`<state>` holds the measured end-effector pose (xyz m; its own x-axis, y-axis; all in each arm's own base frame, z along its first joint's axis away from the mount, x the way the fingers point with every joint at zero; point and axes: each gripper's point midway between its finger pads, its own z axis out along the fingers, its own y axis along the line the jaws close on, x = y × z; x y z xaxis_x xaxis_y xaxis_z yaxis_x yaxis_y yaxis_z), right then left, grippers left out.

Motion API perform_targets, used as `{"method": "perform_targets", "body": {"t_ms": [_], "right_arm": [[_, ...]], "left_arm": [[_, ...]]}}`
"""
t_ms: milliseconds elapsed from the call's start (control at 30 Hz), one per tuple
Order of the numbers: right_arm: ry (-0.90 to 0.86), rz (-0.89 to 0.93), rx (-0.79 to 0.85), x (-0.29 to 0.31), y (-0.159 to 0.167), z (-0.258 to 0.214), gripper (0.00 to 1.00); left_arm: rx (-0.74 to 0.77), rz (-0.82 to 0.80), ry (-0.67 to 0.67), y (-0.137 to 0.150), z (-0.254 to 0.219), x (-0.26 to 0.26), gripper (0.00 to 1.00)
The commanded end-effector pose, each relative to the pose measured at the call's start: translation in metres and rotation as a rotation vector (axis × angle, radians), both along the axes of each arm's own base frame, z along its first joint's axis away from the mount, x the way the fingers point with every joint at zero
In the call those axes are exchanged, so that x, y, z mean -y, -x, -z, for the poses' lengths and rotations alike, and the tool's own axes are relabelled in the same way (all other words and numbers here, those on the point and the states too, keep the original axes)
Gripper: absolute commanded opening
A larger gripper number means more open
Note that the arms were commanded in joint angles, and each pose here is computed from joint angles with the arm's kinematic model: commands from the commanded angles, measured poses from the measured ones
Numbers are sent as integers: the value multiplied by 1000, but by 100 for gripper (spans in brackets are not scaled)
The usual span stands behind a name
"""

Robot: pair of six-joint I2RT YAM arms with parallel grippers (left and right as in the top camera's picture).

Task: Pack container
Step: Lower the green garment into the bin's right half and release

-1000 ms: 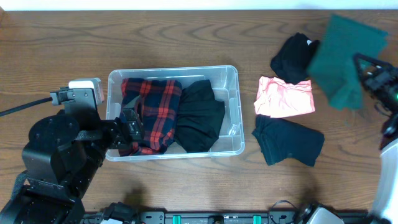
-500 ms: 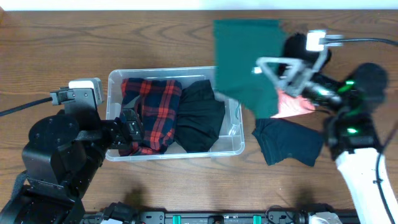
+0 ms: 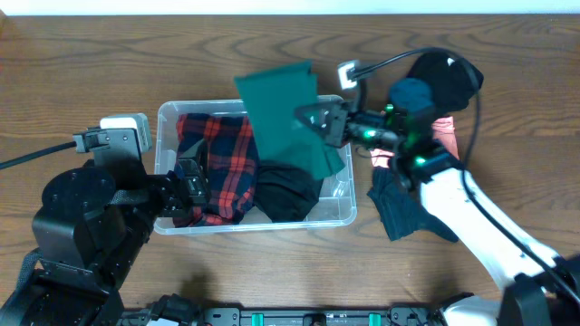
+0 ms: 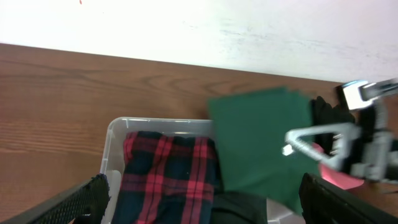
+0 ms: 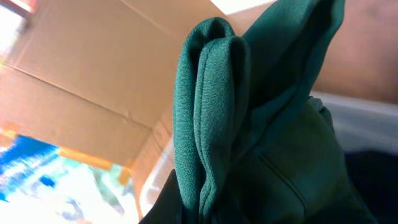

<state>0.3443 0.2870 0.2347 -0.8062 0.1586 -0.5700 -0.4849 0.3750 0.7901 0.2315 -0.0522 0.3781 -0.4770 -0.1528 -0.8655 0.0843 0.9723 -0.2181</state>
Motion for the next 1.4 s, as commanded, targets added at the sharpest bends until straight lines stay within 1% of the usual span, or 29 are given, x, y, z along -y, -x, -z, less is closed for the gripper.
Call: {"method": "perform_targets", "body": {"t_ms": [0,200,267,333,400,500,600,833,933,1033,1067,1133,1167,1200,1233,1267,1367], "right_arm": [[64,-25,13,-10,3,21,1],[149,-48,-106,-17,21,54,1],[193,-16,-207,-15,28,70,1],[255,48,-357,-7,38,93,1],[324,92,-401,1,42,109,1],[397,166,-387,10,37,120,1],[420,227,-356,18,26,121,1],[502,416,-153,41,-16,112,1],[530,474,-100,50,-27,108,1],[547,493,-87,53,-29,108,1],[550,489,-80,53,-29,108,4],[565,470,-50,52,-30,107,26],[577,457,-25,51,-30,106,41],[583,449,-5,51,-31,105,52],[578,447,2,50,-32,103,57],[567,443,7,49,-32,100,59],[515,428,37,43,-31,83,60]], "left_arm": [[13,-10,-14,0,-4,-3,98],[13,-10,-14,0,-4,-3,98],[13,-10,-14,0,-4,-3,98],[13,-10,-14,0,-4,-3,98],[13,-10,-14,0,-4,-3,98],[13,-10,-14,0,-4,-3,98],[13,-10,-14,0,-4,-3,98],[13,-10,-14,0,-4,-3,98],[13,-10,-14,0,-4,-3,98],[13,-10,-14,0,-4,-3,98],[13,-10,-14,0,-4,-3,98],[13,-10,-14,0,-4,-3,98],[13,-10,-14,0,-4,-3,98],[13,-10,-14,0,-4,-3,98],[13,-10,-14,0,-4,-3,98],[13,-10,-14,0,-4,-3,98],[13,-10,-14,0,-4,-3,98]]}}
